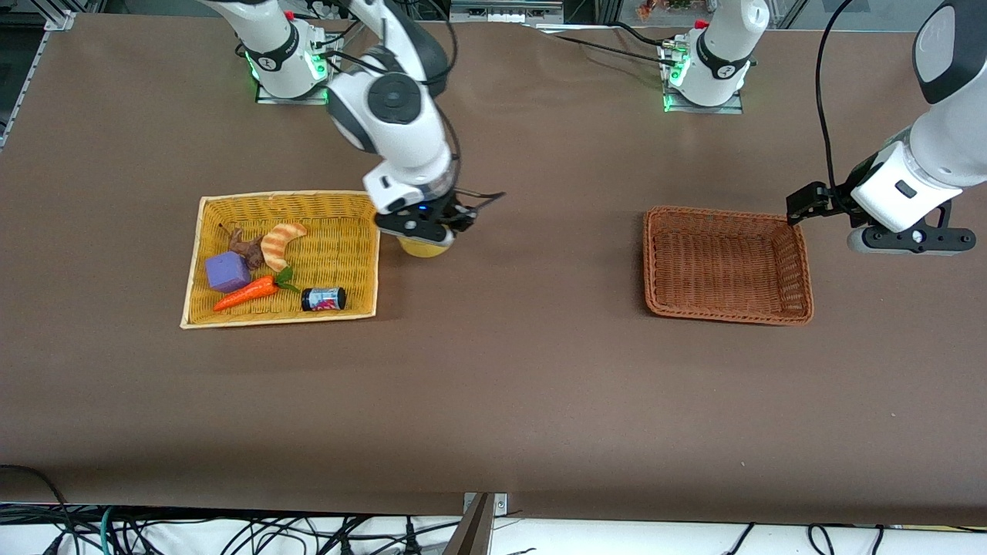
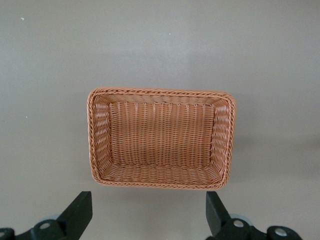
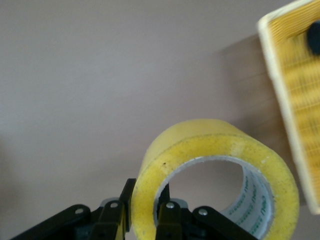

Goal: Transfer tape with both arms
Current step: 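Grasp the tape roll with the right gripper and lift it, then carry the tape toward the basket while the left gripper approaches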

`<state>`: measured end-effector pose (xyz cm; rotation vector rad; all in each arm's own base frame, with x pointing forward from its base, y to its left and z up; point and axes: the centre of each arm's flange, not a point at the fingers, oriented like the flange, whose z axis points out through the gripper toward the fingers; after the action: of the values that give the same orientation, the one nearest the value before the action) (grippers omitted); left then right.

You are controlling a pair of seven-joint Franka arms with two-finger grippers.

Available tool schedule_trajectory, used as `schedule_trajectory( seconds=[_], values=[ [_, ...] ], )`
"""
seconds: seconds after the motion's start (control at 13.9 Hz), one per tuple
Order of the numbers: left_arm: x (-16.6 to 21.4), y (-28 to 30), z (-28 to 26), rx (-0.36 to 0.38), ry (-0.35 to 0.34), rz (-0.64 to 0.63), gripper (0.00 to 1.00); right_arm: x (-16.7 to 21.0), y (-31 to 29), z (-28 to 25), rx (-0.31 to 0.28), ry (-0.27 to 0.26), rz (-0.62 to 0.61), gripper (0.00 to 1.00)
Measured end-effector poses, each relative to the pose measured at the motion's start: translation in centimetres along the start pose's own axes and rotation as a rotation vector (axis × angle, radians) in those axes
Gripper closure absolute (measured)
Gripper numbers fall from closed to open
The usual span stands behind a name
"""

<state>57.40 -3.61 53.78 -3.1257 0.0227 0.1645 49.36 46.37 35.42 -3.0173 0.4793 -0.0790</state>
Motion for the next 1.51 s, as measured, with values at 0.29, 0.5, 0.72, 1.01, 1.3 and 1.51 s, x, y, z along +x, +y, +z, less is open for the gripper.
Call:
schedule_trajectory(
  seconds=[0.29,0.5,0.72,1.01,1.3,1.51],
  values=[
    [0.9,-0.5,1.4,-0.001,-0.010,-0.009,0.00,-3.3,-6.0,4.3,0.009,-0.038,0.075,0.78],
    [1.6,-0.6,2.3,-0.001,-0.003,-0.011,0.00,-6.0,-8.3,6.4,0.011,-0.062,0.099,0.78],
    [2.1,-0.4,3.9,-0.002,-0.001,-0.009,0.00,-7.4,-8.7,9.0,-0.012,-0.082,0.101,0.78],
    [2.3,-0.4,4.7,-0.002,0.003,-0.010,0.00,-7.0,-8.3,12.6,-0.018,-0.096,0.113,0.78],
    [2.3,-0.4,5.9,-0.002,0.000,-0.009,0.00,-7.1,-8.2,13.8,-0.020,-0.103,0.116,0.78],
    [2.3,-0.2,6.4,-0.001,-0.009,-0.011,0.00,-7.2,-8.1,14.9,-0.018,-0.110,0.117,0.78]
  ],
)
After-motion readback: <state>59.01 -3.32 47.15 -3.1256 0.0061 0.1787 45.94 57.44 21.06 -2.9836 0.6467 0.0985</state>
